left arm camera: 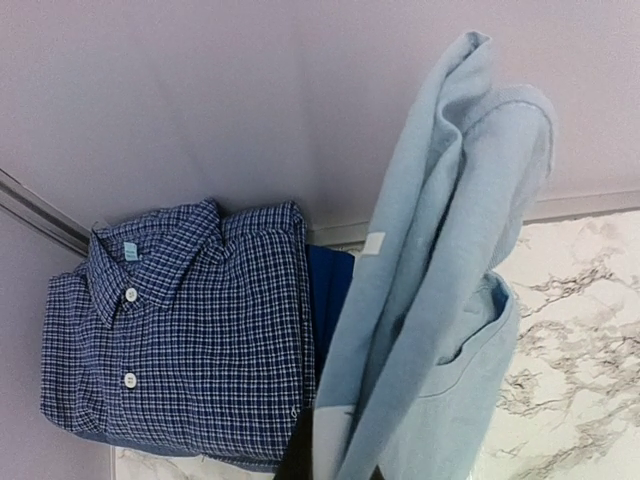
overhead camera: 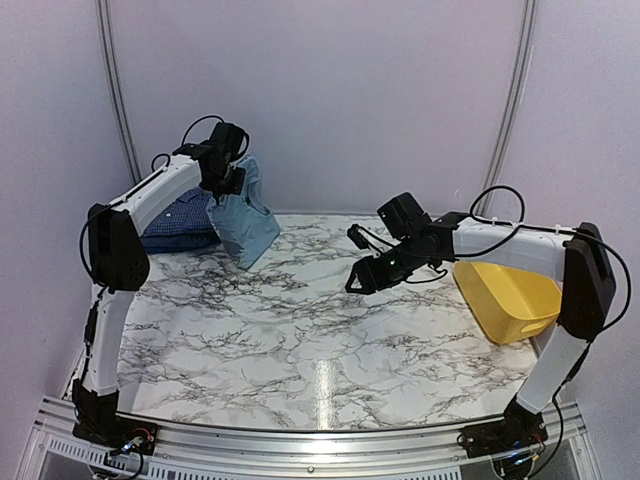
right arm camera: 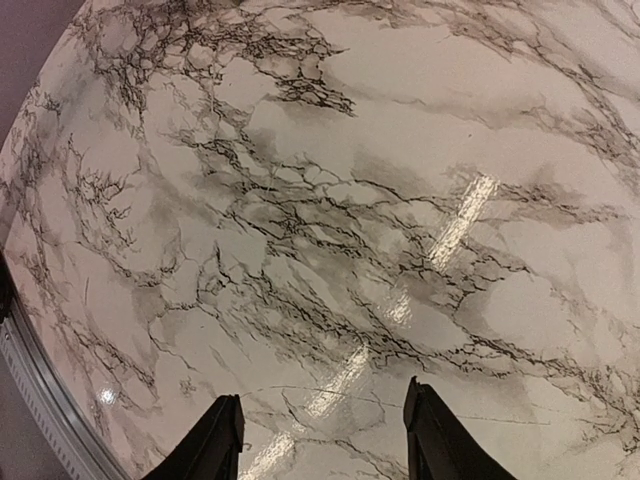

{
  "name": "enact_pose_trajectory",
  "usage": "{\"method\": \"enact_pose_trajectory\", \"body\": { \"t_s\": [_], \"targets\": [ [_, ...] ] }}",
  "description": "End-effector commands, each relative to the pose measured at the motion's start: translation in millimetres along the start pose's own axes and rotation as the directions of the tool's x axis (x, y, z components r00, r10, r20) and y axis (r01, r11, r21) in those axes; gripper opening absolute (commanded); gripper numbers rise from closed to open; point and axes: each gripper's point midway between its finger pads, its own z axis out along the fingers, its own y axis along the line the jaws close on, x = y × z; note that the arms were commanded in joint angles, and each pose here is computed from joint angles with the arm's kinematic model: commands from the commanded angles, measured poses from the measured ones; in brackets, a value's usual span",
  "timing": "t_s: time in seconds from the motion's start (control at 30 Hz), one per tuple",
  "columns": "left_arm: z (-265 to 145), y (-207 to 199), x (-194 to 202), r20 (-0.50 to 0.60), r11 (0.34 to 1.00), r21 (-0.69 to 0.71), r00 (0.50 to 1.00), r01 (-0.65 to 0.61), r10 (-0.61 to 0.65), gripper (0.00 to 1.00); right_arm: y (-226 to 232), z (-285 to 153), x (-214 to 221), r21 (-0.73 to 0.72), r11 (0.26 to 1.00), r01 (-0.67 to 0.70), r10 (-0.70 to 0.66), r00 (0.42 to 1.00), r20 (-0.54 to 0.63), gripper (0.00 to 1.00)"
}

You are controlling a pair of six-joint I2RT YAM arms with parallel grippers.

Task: Fold and stack the mixed laundry pile
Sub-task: Place the square-folded T-shirt at the corner of the board.

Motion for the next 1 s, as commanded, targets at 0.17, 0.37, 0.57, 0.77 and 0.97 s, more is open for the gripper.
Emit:
{"method": "enact_pose_trajectory", "body": {
  "t_s": [0.17,0.37,0.57,0.77,0.97],
  "targets": [
    [-81.2,39.5,-76.3,0.209,0.995,0.01,0.973,0.096,-0.096,0.0,4.8,-5.5,-26.1,-0.019,1.0,-0.005,0.006,0.998,0.066,0.51],
    [-91.5,53.6,-86.5,0.24,0.991,0.014,0.962,0.134,-0.133,0.0,4.8,-3.9,-27.6,-0.02,1.0,-0.012,0.013,0.998,0.067,0.51],
    [-86.9,70.8,-93.4,0.254,0.976,0.056,0.943,0.21,-0.217,0.0,4.8,-1.8,-29.2,-0.021,1.0,-0.015,0.016,0.998,0.063,0.51],
    [-66.8,99.9,-89.9,0.236,0.954,0.074,0.924,0.292,-0.301,0.0,3.4,2.2,-29.5,-0.016,1.0,-0.016,0.017,0.999,0.049,0.5],
    [-35.4,159.1,-75.6,0.229,0.894,0.058,0.866,0.444,-0.444,0.0,0.6,7.0,-33.5,-0.004,1.0,-0.013,0.014,0.999,0.038,0.5]
  ]
}}
